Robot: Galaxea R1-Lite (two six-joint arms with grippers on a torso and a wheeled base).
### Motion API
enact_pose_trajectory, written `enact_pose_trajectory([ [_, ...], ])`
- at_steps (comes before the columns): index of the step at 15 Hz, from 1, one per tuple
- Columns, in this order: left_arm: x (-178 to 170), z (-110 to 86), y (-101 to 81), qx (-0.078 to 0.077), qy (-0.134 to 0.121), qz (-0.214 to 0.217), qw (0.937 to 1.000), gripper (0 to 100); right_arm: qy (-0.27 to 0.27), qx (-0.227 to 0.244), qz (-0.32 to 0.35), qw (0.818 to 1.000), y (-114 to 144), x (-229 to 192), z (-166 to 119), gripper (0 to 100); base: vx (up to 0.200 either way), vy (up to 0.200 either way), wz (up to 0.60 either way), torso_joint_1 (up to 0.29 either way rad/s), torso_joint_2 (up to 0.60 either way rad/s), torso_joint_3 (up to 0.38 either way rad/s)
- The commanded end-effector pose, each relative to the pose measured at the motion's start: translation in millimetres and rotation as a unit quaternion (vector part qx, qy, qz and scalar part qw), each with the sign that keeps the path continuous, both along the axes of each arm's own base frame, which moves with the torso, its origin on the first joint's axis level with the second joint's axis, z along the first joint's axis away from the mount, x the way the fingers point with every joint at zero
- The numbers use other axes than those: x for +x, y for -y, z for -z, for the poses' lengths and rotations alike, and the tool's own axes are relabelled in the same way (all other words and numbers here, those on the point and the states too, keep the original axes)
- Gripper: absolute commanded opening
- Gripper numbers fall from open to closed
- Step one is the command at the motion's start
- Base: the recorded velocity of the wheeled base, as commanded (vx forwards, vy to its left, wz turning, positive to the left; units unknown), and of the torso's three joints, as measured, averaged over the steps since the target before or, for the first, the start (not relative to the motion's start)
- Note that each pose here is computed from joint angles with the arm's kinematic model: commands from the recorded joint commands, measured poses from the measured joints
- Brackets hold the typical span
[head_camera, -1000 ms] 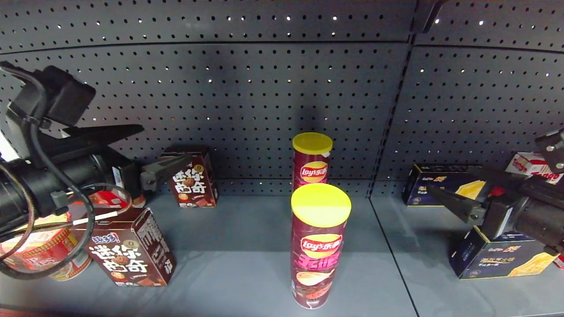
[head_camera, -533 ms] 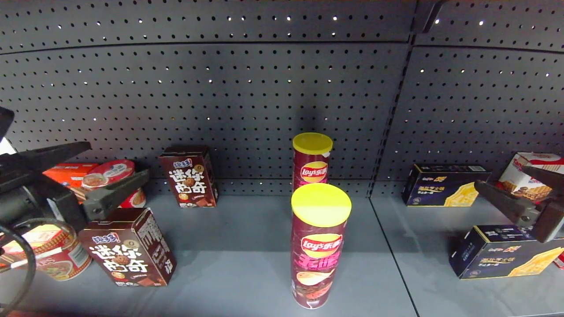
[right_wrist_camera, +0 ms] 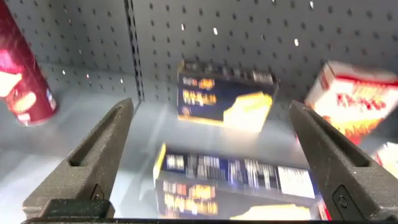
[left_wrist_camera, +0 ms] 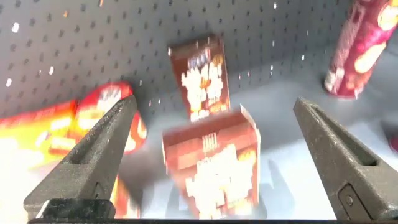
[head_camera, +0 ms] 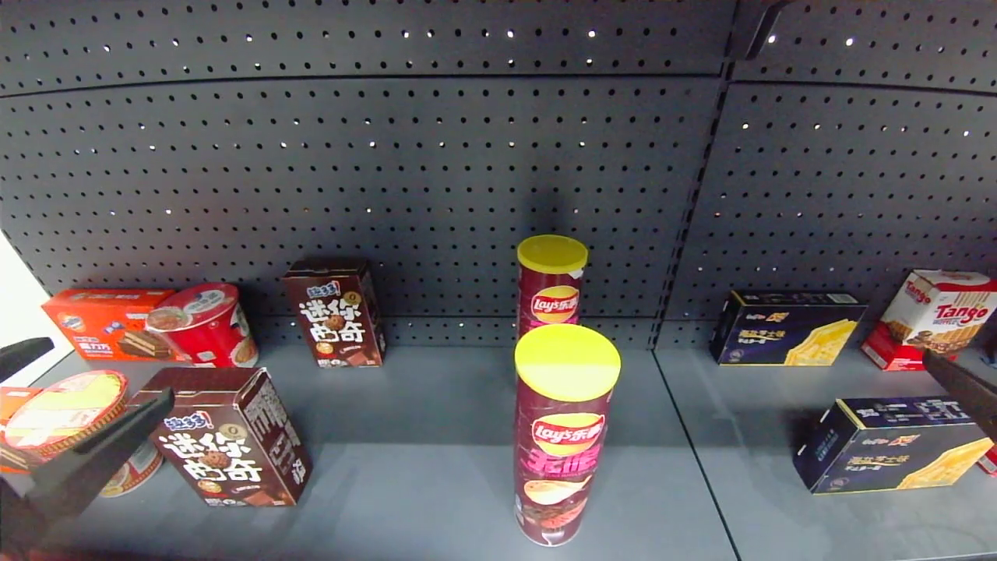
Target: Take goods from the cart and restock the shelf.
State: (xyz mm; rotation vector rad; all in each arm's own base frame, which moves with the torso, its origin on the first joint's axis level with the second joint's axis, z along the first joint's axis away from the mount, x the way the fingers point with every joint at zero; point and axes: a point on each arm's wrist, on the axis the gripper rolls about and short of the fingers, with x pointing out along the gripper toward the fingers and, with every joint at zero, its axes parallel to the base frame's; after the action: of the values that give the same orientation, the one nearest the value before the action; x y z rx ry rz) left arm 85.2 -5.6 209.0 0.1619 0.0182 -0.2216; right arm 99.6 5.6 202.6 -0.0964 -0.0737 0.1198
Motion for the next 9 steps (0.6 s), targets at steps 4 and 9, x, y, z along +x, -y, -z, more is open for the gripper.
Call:
enact_pose_trajectory([
  [4, -78.2, 32.7, -1.7, 0.0, 0.004, -0.023, 0.9997, 100, 0.014, 0.003, 0.032, 0.999, 3.2, -47.3, 19.6, 100, 0.0, 0.0, 0.0, 0.0, 0.0, 0.0],
  [9, -105.7, 60.7, -2.4, 0.0, 0.013, -0.038, 0.9992, 100, 0.017, 0.005, 0.05, 0.999, 5.3, -85.6, 37.2, 100, 0.0, 0.0, 0.0, 0.0, 0.0, 0.0],
])
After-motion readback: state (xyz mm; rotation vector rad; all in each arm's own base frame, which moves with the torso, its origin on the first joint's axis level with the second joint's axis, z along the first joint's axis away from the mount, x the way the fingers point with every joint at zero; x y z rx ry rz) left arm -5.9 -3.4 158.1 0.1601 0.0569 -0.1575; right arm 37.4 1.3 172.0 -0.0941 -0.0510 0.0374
